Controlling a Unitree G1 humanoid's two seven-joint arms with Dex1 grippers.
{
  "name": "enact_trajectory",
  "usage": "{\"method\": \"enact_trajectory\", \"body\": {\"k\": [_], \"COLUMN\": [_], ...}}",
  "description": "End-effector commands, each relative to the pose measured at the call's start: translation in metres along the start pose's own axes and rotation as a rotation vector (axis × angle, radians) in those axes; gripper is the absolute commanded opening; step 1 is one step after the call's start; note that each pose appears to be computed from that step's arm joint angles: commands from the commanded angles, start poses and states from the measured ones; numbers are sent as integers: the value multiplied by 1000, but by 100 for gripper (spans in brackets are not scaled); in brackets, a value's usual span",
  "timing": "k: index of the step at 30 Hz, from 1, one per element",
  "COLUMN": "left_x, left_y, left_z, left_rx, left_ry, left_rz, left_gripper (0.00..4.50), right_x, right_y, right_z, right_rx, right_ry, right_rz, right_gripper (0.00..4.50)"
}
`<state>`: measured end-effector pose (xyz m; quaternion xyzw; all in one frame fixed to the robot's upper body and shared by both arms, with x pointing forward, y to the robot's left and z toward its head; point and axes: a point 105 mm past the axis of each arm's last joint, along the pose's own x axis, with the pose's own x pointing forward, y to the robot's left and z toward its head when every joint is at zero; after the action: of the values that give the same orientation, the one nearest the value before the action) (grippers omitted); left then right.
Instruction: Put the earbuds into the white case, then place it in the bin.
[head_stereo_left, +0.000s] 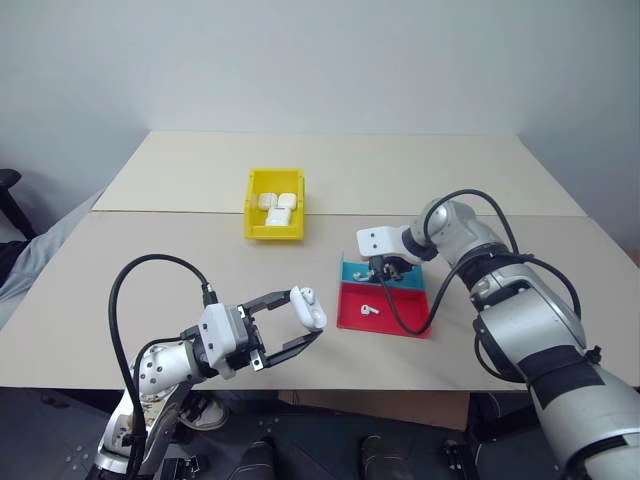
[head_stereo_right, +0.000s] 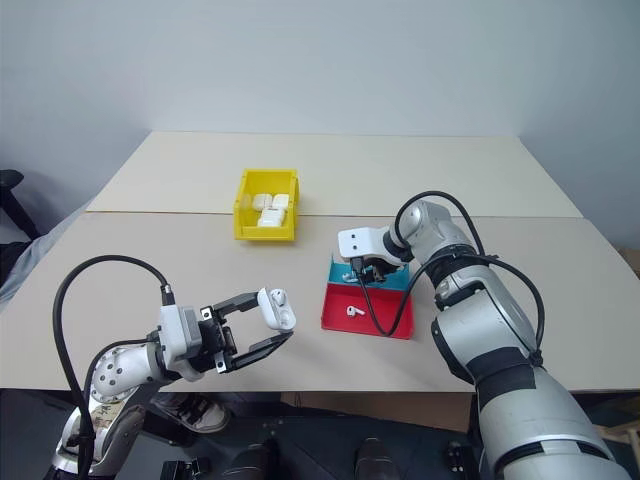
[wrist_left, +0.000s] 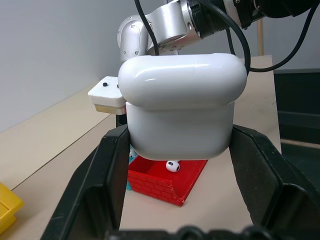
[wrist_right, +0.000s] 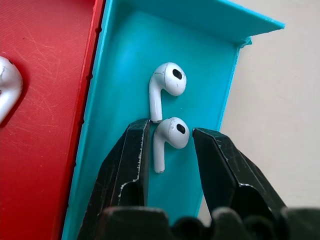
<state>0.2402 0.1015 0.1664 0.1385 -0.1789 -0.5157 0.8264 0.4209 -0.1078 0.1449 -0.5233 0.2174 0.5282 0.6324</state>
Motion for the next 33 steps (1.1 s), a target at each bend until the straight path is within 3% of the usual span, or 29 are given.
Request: {"method": "enact_trajectory", "body": {"k": [1,4,7,21,24,28,33], "left_x": [2,2,2,3,5,9,21], "left_y": [0,0,0,2,5,11,22], "left_z": [9,9,9,9,13,21,31], "left_rx": [43,45,45,51,52,46,41], "left_ry": [-29,-30,-29,-36,-49,-87,-148], "left_rz": [-7,-7,-8,-11,-5,-1,-17], "left_gripper": [276,276,276,276,276,276,276], "right_x": [-7,-7,-7,-18,-39,-84,-157], "right_y": [-8,-7,-5,-14,-26,-37,-21], "right_z": [4,3,2,4,6,15,40], "right_rx": [-5,3,-5,9,20,108,325], "right_ry": [-7,-3,-1,-23,-53,-196,-528], "right_rz": [-34,-27,-16,-65,-128,-216,-316], "right_gripper": [176,176,117,117,117,117,117]}}
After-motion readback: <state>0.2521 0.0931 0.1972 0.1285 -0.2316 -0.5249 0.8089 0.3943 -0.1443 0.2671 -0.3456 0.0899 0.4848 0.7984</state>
